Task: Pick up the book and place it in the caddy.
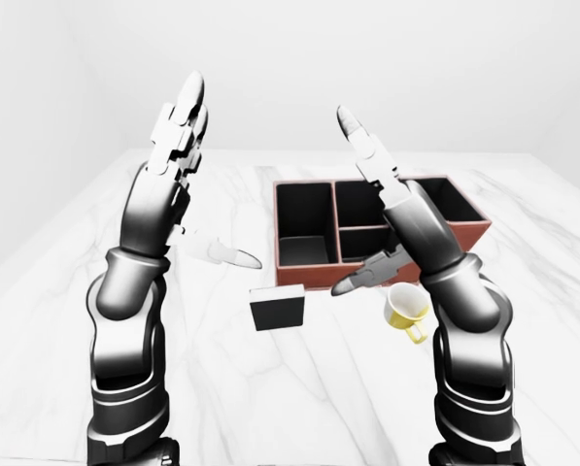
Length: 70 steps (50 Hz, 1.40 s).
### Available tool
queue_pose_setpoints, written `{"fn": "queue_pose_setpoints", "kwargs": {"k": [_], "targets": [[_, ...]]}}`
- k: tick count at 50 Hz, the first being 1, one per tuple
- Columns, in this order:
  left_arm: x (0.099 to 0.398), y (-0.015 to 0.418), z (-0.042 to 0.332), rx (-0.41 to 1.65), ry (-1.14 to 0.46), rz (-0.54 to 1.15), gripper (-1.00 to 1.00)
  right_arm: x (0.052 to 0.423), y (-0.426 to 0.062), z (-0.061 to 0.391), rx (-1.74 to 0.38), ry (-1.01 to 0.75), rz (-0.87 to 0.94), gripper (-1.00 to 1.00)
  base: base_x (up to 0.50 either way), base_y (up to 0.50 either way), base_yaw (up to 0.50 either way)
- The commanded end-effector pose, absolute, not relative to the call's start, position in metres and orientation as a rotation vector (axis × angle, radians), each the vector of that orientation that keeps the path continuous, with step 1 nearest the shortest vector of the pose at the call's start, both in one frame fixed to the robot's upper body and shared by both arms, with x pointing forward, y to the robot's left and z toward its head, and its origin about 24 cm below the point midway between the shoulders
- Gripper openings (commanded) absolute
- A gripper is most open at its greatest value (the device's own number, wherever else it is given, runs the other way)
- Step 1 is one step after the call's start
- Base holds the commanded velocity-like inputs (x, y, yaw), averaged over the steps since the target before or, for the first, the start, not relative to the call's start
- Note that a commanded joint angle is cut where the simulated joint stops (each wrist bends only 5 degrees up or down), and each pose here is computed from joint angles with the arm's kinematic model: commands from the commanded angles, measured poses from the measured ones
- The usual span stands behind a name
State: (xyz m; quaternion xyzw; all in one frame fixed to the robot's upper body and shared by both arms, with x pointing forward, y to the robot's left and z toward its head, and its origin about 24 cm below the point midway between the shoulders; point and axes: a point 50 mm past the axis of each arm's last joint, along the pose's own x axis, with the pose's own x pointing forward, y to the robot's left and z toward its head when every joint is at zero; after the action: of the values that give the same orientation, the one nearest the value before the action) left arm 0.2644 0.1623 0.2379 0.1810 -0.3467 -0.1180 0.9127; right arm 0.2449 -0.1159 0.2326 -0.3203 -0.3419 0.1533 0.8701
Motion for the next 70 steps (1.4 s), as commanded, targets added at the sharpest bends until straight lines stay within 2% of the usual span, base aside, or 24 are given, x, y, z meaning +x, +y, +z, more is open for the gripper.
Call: {"fn": "queue_pose_setpoints", "kwargs": {"k": [1, 21, 31, 39, 53, 70], "targets": [[0.264, 0.163, 0.238, 0.373, -0.715, -0.240, 1.00, 0.243, -0.113, 0.230, -0.683, -0.706, 0.333, 1.00, 0.45, 0.01, 0.00], [0.266, 0.164, 0.237, 0.372, -0.705, -0.239, 1.00, 0.246, -0.107, 0.229, -0.701, -0.700, 0.332, 1.00, 0.00, 0.00, 0.00], [0.258, 0.168, 0.243, 0.375, -0.742, -0.228, 1.00, 0.243, -0.080, 0.228, -0.837, -0.685, 0.407, 1.00, 0.00, 0.00, 0.00], [0.251, 0.172, 0.245, 0.370, -0.763, -0.218, 1.00, 0.240, -0.064, 0.217, -0.921, -0.619, 0.451, 1.00, 0.00, 0.00, 0.00], [0.241, 0.176, 0.251, 0.365, -0.803, -0.211, 1.00, 0.261, -0.042, 0.181, -0.870, -0.470, 0.482, 1.00, 0.00, 0.00, 0.00], [0.239, 0.178, 0.251, 0.362, -0.807, -0.204, 1.00, 0.270, -0.041, 0.149, -0.878, -0.346, 0.494, 1.00, 0.00, 0.00, 0.00]]}}
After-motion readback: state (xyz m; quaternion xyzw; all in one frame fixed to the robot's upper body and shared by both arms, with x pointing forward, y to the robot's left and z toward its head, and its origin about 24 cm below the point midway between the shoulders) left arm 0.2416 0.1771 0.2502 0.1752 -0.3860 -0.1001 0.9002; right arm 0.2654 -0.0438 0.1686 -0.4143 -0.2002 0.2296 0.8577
